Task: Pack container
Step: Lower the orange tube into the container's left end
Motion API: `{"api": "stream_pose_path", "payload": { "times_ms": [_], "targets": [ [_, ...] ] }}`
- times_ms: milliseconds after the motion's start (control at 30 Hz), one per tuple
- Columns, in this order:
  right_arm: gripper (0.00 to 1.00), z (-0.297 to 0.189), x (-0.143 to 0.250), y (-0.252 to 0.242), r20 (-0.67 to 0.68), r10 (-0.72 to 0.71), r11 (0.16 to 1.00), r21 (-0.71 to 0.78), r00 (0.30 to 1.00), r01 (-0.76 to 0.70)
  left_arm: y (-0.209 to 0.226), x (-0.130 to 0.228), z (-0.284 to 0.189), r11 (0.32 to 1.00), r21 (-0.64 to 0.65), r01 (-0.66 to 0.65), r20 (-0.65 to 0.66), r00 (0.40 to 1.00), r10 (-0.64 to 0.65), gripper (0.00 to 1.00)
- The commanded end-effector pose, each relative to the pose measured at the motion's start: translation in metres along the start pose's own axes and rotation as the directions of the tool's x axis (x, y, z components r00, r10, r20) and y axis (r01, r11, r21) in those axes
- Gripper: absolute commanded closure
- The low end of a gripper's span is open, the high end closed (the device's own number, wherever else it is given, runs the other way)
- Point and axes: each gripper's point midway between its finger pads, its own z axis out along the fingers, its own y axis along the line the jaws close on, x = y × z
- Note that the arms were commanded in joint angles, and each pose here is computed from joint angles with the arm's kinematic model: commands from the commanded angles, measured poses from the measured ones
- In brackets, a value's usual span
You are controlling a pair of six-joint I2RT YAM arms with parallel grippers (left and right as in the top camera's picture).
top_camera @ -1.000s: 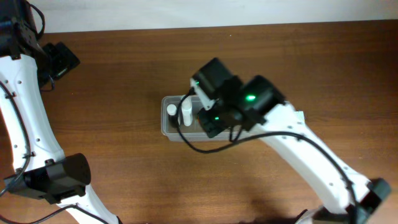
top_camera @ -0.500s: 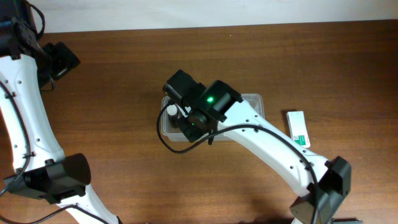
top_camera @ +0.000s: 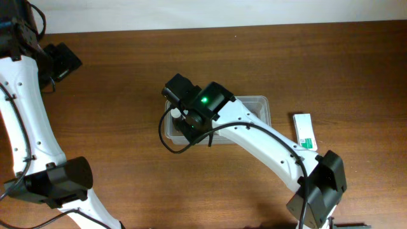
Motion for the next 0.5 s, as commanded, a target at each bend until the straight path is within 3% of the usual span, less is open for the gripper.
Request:
{"api": "stream_pose_path", "payload": {
  "times_ms": [0, 467],
  "targets": [
    [0.78, -0.0035, -0.0023, -0.0007, 0.017, -0.002, 1.000, 0.019, 1.000, 0.002, 0.0005, -0.0015, -0.0063, 1.000, 0.010, -0.012, 0.016, 1.000, 0.012, 0.00],
    [0.78, 0.0014, -0.0099, 0.0016, 0.036, -0.024, 1.000, 0.013, 0.999, 0.023, 0.0005, -0.0014, -0.0063, 1.000, 0.010, -0.012, 0.015, 1.000, 0.012, 0.00]
  ]
}}
